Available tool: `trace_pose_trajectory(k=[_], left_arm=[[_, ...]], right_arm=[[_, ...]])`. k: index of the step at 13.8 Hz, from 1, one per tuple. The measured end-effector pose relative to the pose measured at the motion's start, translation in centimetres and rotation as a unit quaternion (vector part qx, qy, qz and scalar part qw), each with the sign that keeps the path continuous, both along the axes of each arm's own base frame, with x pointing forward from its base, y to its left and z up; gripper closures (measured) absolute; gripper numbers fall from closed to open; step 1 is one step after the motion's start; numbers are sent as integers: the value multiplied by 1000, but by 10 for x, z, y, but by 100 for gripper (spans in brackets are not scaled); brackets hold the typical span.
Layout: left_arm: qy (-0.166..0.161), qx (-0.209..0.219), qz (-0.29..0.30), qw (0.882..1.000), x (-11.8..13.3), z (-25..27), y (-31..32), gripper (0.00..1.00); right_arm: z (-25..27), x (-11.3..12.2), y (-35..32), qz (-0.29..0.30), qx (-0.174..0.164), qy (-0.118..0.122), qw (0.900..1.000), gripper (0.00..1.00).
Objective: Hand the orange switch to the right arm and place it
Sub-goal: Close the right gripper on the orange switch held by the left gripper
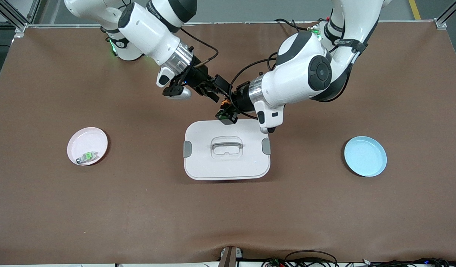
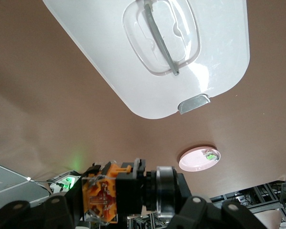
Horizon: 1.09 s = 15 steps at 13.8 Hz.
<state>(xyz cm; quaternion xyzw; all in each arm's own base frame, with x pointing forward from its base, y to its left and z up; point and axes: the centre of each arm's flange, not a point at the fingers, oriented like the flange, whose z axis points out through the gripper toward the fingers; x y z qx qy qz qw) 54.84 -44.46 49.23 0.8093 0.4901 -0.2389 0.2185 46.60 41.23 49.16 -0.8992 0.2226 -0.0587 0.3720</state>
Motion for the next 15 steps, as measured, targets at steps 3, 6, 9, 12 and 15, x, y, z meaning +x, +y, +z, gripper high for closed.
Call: trace_pose_trajectory(k=[3,6,9,12,15], left_arm=[[1,0,-1,1000,0,-1,-1,27],[1,1,0,1000,0,-2,0,27],[1,1,0,1000,1,-2,0,27],[2,1,-1,1000,0,-3,-1,27],[2,1,-3,1000,-2,-3,-3,27]], right_arm=[[-9,0,3,10,-8,-1,1000,0],[-14,0,3,17,-13,-1,1000,0],[-14,0,4,18,-13,-2,1000,0],[-15,-1,5,19,-13,-2,1000,32],[-14,-1,6,19,-12,-5,1000,47]])
